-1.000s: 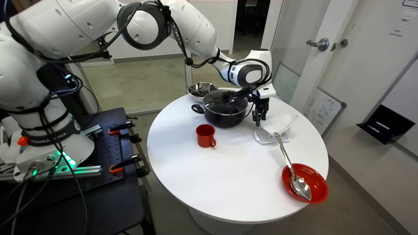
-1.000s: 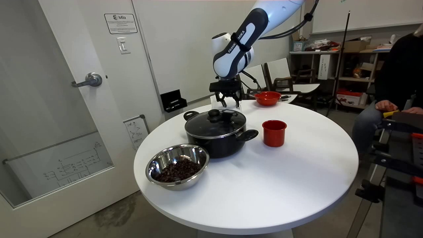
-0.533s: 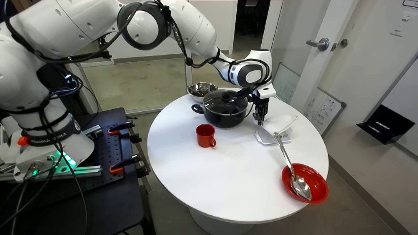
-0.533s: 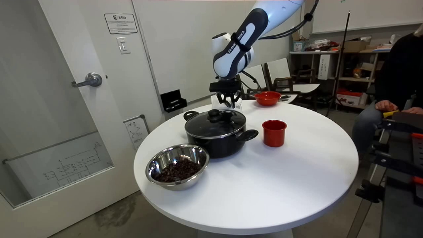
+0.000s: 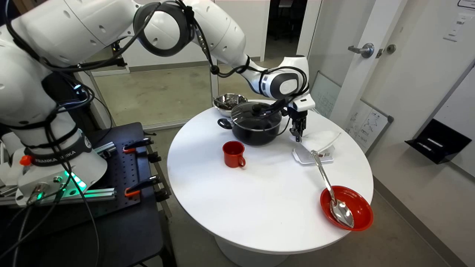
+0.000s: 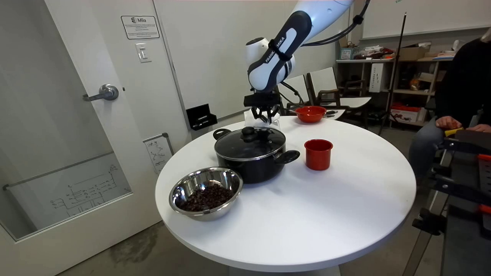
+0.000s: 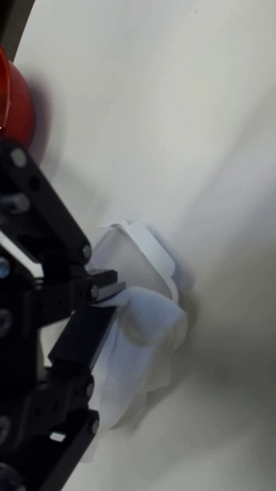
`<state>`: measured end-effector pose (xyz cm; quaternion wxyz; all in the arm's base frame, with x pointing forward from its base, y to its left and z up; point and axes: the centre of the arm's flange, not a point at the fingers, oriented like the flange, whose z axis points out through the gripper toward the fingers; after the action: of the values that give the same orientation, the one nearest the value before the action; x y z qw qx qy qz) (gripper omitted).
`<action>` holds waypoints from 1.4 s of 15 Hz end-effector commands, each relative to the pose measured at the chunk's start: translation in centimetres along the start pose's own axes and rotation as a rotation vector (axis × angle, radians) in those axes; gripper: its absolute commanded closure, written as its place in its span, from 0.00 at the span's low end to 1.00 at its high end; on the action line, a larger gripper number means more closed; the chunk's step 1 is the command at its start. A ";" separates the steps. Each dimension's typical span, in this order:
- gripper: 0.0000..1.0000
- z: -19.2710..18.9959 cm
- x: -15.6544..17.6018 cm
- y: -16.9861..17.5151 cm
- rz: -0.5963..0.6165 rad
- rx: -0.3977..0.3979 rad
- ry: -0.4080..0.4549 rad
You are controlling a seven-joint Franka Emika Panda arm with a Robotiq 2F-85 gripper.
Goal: Use the towel to wipe the table
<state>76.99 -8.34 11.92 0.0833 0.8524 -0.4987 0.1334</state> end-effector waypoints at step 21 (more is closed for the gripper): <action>0.98 -24.5 7.5 7.8 -0.076 -0.021 0.170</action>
<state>69.76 -10.45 40.85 0.1240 0.8557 -0.4433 0.2364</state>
